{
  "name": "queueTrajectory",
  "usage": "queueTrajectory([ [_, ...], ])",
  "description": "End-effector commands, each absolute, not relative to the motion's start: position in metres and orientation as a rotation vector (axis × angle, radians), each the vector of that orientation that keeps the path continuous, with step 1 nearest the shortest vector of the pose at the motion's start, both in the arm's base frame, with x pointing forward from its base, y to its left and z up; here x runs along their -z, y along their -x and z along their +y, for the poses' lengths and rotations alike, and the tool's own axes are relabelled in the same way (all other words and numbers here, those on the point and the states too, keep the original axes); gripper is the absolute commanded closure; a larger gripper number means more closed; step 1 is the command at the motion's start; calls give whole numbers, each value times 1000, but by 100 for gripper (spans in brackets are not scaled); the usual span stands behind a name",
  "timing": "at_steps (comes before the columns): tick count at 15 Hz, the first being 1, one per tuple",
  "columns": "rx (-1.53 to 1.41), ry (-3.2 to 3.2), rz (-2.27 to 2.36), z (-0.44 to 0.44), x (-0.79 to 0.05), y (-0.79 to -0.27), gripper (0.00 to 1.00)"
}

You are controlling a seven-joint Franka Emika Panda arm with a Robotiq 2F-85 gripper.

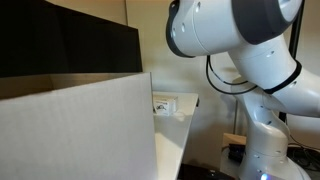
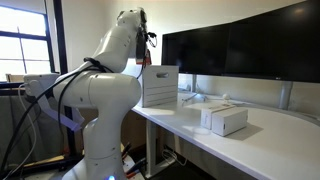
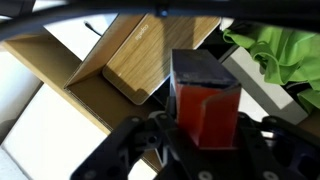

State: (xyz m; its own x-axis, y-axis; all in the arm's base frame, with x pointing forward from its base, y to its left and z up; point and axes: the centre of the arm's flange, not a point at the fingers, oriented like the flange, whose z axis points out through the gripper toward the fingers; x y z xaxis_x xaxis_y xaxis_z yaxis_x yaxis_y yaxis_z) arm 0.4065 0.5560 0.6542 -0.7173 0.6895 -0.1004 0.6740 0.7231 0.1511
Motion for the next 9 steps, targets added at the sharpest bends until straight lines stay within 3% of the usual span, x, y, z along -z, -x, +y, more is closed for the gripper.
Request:
queueTrajectory([
  [1,-154,-1105,2775,556,-654,-406,61],
  [2,-153,-1106,2774,556,-654,-407,86],
  [9,-122,-1203,2702,555,-684,-333,86],
])
